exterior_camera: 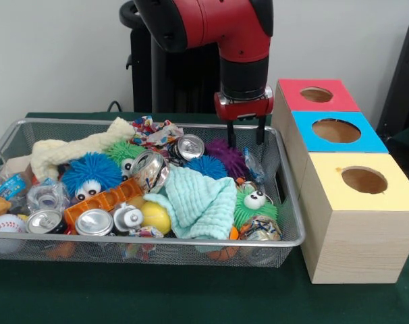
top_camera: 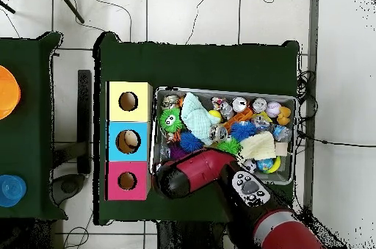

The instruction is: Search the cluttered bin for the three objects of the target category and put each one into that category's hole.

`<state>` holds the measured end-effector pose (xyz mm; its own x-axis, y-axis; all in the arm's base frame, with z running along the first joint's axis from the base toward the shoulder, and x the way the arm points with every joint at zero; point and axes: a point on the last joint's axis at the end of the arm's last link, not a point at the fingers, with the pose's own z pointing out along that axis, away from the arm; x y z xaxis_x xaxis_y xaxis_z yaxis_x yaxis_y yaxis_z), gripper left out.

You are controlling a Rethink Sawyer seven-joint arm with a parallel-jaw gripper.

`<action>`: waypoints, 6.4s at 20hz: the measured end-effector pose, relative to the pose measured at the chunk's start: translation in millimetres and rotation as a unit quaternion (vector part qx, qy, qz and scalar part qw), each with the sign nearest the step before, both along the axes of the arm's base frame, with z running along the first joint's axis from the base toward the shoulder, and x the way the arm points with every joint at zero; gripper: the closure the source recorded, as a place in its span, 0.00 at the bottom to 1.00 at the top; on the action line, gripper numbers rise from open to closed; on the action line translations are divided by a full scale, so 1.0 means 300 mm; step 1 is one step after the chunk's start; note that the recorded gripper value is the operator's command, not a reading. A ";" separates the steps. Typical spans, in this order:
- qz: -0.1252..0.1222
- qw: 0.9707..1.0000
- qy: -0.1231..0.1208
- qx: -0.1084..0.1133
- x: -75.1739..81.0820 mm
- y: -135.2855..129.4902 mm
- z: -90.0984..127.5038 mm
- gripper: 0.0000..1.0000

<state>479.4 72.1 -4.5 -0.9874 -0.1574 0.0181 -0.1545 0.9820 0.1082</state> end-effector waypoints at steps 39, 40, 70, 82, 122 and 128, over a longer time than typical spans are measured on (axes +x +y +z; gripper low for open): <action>-0.010 0.999 -0.025 0.025 -0.017 0.024 -0.063 0.00; -0.009 0.999 -0.025 0.025 -0.018 0.025 -0.063 0.00; -0.001 0.990 -0.137 0.020 -0.002 0.022 -0.060 0.00; 0.007 0.983 -0.185 0.021 -0.009 0.021 -0.059 0.00; -0.004 0.980 -0.199 0.025 0.028 -0.005 -0.022 1.00; -0.019 0.975 -0.219 0.025 0.102 -0.052 0.057 1.00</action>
